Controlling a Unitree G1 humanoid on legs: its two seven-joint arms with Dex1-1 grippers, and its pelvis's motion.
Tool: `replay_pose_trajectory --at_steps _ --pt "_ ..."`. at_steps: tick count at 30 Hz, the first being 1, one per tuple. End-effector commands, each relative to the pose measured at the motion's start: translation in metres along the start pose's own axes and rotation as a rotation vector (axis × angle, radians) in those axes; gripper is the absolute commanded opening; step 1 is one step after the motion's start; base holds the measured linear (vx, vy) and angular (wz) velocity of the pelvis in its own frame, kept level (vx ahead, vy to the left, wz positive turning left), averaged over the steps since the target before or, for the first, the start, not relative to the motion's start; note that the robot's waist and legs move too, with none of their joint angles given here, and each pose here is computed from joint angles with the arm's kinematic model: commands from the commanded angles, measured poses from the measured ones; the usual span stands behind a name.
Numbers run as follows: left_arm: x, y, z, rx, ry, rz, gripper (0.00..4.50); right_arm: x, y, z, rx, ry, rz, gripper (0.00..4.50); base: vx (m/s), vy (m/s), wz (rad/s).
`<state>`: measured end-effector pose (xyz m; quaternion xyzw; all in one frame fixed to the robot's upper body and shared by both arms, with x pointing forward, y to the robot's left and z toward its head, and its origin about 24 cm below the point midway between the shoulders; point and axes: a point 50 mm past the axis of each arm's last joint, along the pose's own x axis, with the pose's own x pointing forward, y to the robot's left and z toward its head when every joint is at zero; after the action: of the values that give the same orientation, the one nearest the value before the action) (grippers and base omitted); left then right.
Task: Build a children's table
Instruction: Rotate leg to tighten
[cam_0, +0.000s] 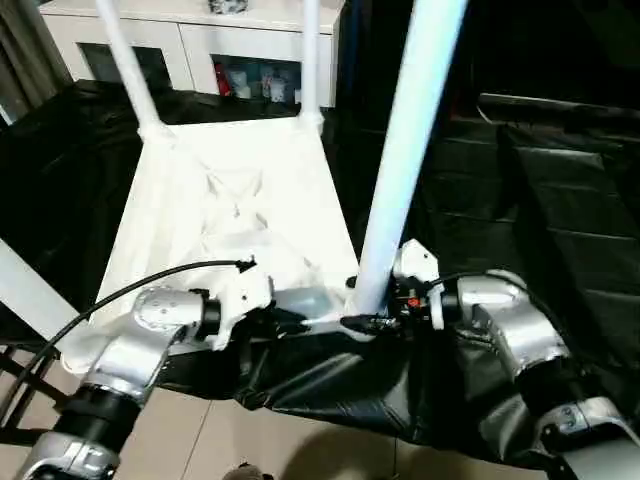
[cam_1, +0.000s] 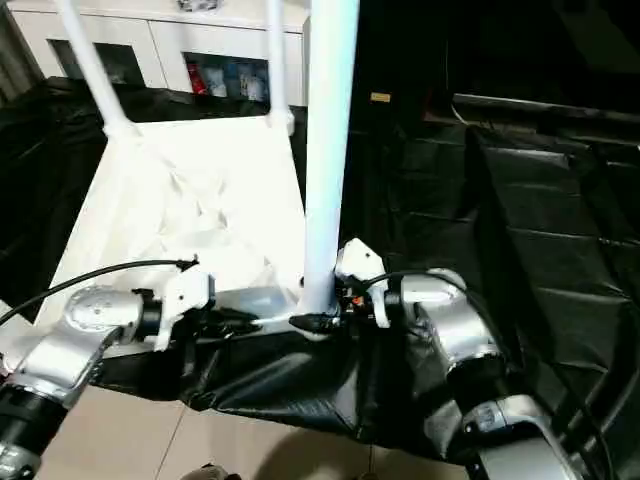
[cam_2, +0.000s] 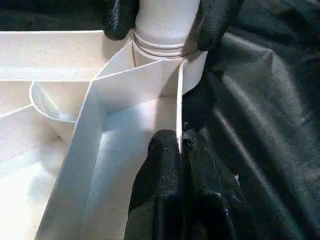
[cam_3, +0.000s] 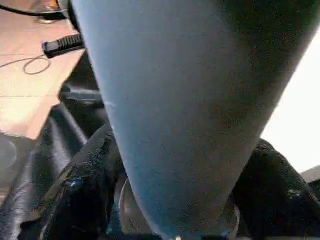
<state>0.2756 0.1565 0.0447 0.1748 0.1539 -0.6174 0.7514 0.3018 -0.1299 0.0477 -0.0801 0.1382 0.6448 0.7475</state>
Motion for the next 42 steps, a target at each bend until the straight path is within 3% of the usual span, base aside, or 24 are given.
replay_pose_trajectory --at_steps 1,4,16,24,27,31,33,37,38,41,42 --pt "0.002 -0.001 0.01 0.02 -0.069 -0.022 0.0 0.0 0.0 0.004 -0.004 -0.01 0.039 2.85 0.0 0.0 0.0" --pt "0.002 -0.001 0.01 0.019 -0.064 -0.031 0.0 0.0 0.001 0.003 0.002 -0.011 0.062 2.55 0.0 0.0 0.0" --pt "0.007 0.0 0.007 0.012 -0.053 -0.007 0.0 0.004 0.007 -0.005 0.019 -0.019 0.056 2.1 0.0 0.0 0.0" --pt "0.036 0.019 0.018 -0.003 -0.06 0.225 0.0 0.03 0.017 -0.022 0.082 -0.1 -0.22 1.98 0.0 0.0 0.0" --pt "0.058 0.025 0.026 -0.032 -0.06 0.361 0.0 0.056 0.023 -0.03 0.18 -0.129 -0.422 1.97 0.0 0.0 0.0" --pt "0.075 0.028 0.033 -0.051 -0.064 0.466 0.0 0.075 0.017 -0.031 0.278 -0.12 -0.641 1.96 -0.013 0.004 0.0" --pt "0.083 0.027 0.04 -0.053 -0.088 0.47 0.0 0.084 0.011 -0.021 0.216 -0.095 -0.73 1.96 -0.056 0.027 -0.06" --pt "0.084 0.025 0.043 -0.021 -0.082 0.439 0.0 0.084 0.007 -0.012 0.255 -0.165 -0.747 1.96 -0.018 0.028 -0.04" --pt "0.083 0.024 0.042 -0.004 -0.081 0.411 0.0 0.083 0.006 -0.009 0.225 -0.175 -0.721 1.96 0.0 0.0 0.0" --pt "0.08 0.021 0.04 0.022 -0.082 0.369 0.0 0.079 0.007 -0.006 0.187 -0.186 -0.666 2.65 0.0 0.0 0.0" --pt "0.078 0.02 0.04 0.033 -0.083 0.355 0.0 0.076 0.006 -0.005 0.184 -0.191 -0.648 2.65 0.0 0.0 0.0"
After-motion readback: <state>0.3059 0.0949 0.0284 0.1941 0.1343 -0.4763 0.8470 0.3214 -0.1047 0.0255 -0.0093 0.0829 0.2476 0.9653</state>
